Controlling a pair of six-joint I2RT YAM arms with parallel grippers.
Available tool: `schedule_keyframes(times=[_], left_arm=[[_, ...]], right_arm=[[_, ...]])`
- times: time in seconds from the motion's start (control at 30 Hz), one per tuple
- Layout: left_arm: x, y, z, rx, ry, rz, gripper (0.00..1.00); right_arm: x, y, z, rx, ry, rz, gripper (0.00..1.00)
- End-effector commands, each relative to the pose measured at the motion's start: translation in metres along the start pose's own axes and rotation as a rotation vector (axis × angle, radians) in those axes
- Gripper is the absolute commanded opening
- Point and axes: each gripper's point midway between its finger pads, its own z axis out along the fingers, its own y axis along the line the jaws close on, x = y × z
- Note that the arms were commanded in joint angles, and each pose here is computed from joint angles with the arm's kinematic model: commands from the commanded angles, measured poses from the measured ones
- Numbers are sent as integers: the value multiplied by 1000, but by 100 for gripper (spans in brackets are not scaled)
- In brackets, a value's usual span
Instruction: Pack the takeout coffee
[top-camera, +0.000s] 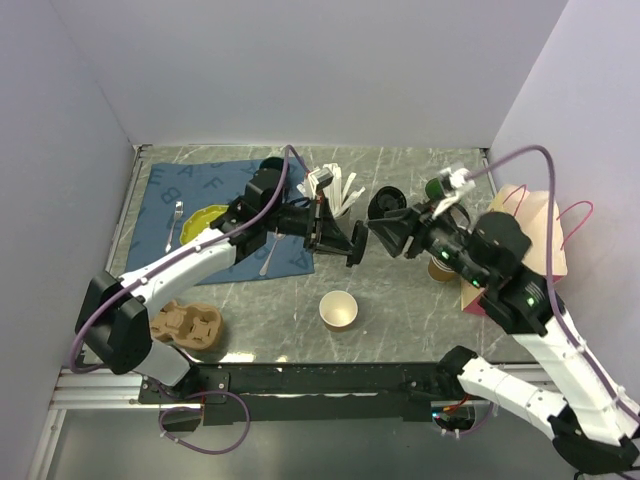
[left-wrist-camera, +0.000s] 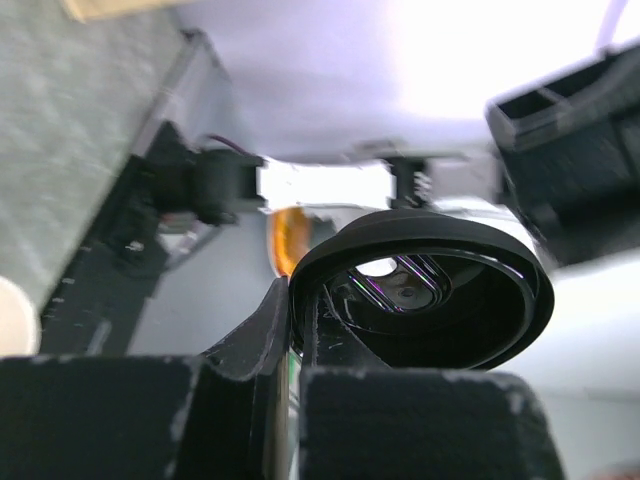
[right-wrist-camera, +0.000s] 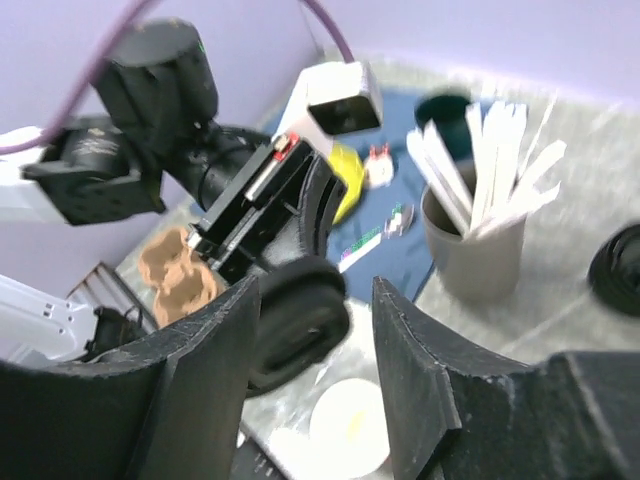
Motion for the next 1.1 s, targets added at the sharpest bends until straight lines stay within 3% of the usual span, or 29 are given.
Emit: schedule_keyframes(times=[0.0, 0.2, 0.53, 1.07], left_arm=[[17, -57, -25, 203, 77, 108, 1], [27, -70, -32, 252, 111, 113, 1], [26, -82, -36, 297, 82, 131, 1], [21, -81, -43, 296, 71, 142, 1]], right_arm=[[-31, 15, -2, -92, -162, -102, 54], [-24, 31, 3, -222, -163, -190, 47], [5, 53, 9, -367, -58, -27, 44], [5, 39, -9, -273, -58, 13, 44]])
